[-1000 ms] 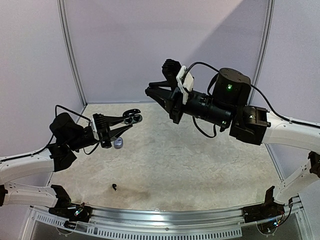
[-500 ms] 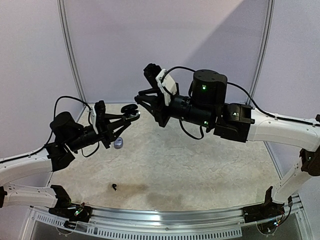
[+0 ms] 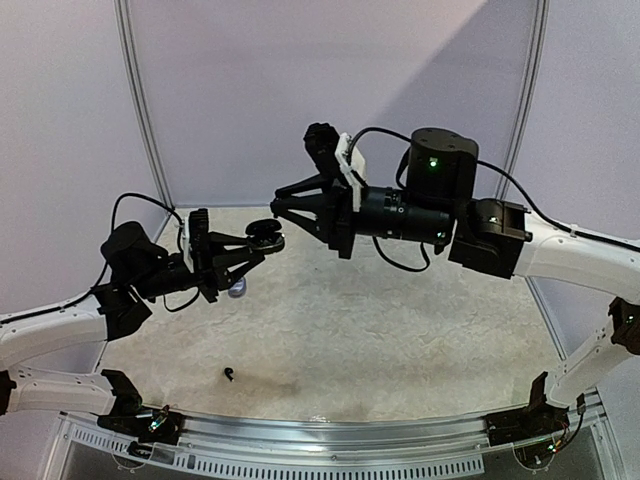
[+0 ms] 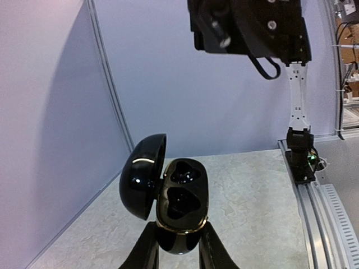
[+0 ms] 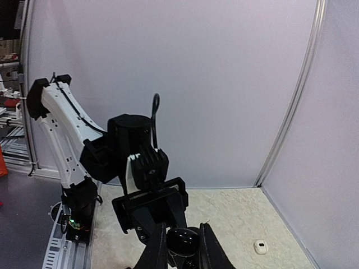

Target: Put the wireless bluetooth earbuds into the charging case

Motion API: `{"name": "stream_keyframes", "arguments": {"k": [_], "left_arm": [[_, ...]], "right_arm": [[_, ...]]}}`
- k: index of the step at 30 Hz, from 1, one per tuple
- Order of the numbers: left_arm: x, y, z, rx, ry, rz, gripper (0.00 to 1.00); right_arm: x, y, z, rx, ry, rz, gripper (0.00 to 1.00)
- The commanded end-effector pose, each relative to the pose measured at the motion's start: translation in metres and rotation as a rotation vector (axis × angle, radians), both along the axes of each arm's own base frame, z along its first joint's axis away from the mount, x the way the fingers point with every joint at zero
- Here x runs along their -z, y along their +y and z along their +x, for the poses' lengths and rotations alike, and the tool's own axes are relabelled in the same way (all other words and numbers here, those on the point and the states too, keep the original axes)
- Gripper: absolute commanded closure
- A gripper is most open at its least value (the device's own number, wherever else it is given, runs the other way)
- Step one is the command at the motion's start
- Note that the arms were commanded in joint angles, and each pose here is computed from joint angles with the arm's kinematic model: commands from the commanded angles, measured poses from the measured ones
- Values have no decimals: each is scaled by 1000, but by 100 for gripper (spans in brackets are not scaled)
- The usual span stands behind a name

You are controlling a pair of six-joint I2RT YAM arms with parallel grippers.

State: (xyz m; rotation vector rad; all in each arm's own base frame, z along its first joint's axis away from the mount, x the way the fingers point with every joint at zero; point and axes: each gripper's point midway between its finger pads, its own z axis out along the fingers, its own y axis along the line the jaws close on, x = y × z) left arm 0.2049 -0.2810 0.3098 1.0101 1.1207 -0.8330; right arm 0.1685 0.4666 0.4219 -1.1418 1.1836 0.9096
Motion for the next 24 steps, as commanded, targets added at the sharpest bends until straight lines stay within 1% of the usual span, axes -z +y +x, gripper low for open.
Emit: {"name": "stream_keyframes", "arguments": {"k": [1,5,8,12,14,17,20,24], "left_arm": [[-8,-5,-16,129,-23,-1,100],[-8,-8,-32,240,-66,26,100],[-2,-11,-43,315,-130,85,100],[5,-13,-51,379,-234,153,100],[7,-14,-53,404,-257,169,100],[9,-15,-55,427,-266,181,100],[10,-16,-57,444,-246,186,100],[4,-18,-58,468,-144,159,100]], "right_arm": [[-14,-15,-30,-148,-24,8,100],[-12,-19,-42,-206,-57,-16,100],[-9,-22,-50,-248,-94,-43,100],[-6,-25,-59,-296,-138,-82,100],[-5,-25,-61,-312,-160,-94,100],[-4,-26,-65,-332,-177,-97,100],[-4,-25,-69,-358,-178,-91,100],[0,-20,-71,-385,-172,-86,100]]}}
